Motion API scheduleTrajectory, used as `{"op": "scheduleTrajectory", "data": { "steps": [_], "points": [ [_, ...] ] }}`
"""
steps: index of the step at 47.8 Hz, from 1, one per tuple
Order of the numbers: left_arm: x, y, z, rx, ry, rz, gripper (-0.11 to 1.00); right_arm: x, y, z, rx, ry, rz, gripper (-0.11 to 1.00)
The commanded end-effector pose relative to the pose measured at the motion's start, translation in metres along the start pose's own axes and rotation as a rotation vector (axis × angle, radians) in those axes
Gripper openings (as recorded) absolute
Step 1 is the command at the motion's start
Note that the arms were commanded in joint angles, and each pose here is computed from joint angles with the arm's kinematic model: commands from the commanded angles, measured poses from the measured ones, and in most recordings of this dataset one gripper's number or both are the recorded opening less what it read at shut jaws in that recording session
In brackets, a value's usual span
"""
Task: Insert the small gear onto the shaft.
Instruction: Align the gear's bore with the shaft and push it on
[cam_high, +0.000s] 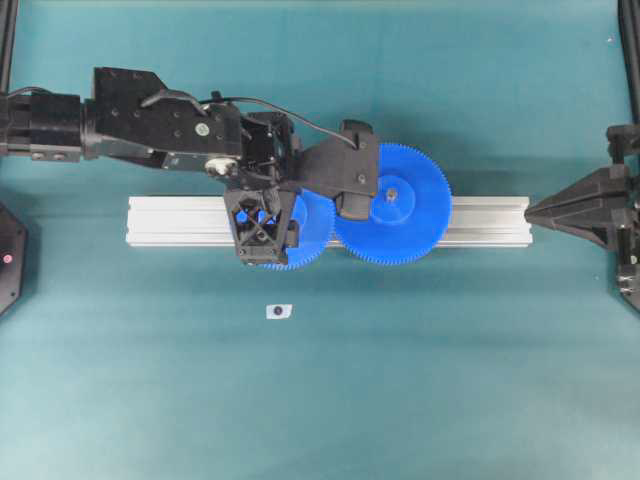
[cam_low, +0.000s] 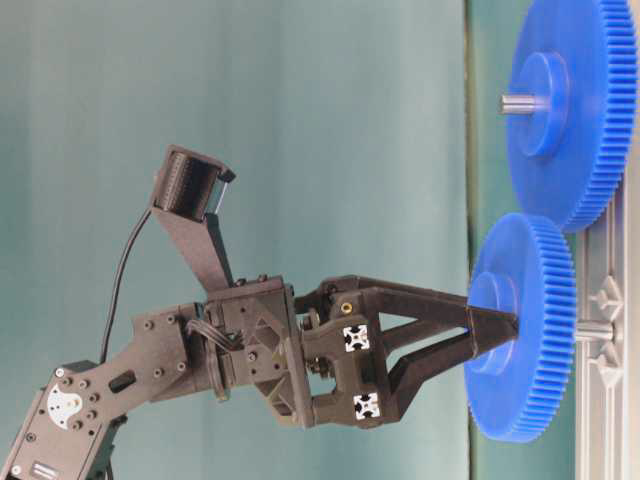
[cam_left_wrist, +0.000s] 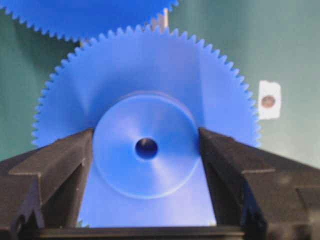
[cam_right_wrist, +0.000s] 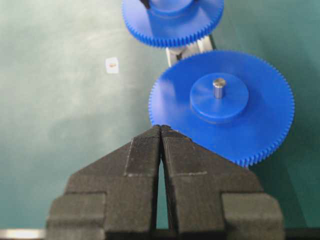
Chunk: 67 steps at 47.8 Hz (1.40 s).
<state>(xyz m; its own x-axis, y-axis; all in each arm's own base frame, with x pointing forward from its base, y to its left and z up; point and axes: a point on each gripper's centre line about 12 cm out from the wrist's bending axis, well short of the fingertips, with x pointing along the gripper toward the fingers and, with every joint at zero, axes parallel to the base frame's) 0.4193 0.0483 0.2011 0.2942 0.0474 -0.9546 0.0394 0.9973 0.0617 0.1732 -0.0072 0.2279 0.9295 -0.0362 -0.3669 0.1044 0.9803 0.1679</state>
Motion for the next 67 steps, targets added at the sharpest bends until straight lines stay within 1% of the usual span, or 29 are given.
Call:
{"op": "scheduleTrajectory", "data": {
  "steps": [1,14,18,24,29,45,51,61,63,67],
  "points": [
    [-0.008,0.006,0.004,-0.003,-0.026,0.011,0.70,0.000,0.001,0.005,0.010,-0.015,0.001,0.07],
    [-0.018,-0.003,0.010,0.023,-0.053,0.009,0.70,0.000,0.000,0.004,0.010,-0.014,0.001,0.07],
    [-0.025,-0.008,0.017,0.040,-0.082,0.008,0.70,0.000,0.000,0.004,0.011,-0.014,0.001,0.07],
    [-0.024,-0.012,0.018,0.075,-0.088,0.007,0.70,0.000,0.000,0.003,0.017,-0.011,0.000,0.07],
    [-0.025,-0.013,0.021,0.087,-0.096,0.008,0.70,0.000,0.000,0.003,0.025,-0.011,0.000,0.07],
    [-0.030,-0.012,0.023,0.082,-0.108,0.009,0.70,0.001,0.000,0.001,0.027,-0.005,-0.001,0.07],
    [-0.031,-0.013,0.024,0.089,-0.108,0.009,0.70,0.001,0.000,0.001,0.027,-0.005,-0.001,0.07],
    [-0.031,-0.013,0.024,0.075,-0.096,0.007,0.71,0.001,0.000,0.000,0.027,-0.002,-0.001,0.07],
    [-0.032,-0.013,0.024,0.072,-0.098,0.007,0.74,0.001,0.000,0.000,0.027,-0.003,-0.001,0.07],
    [-0.036,-0.013,0.028,0.067,-0.111,0.009,0.89,0.001,0.000,0.001,0.027,-0.005,-0.001,0.07]
  ]
}}
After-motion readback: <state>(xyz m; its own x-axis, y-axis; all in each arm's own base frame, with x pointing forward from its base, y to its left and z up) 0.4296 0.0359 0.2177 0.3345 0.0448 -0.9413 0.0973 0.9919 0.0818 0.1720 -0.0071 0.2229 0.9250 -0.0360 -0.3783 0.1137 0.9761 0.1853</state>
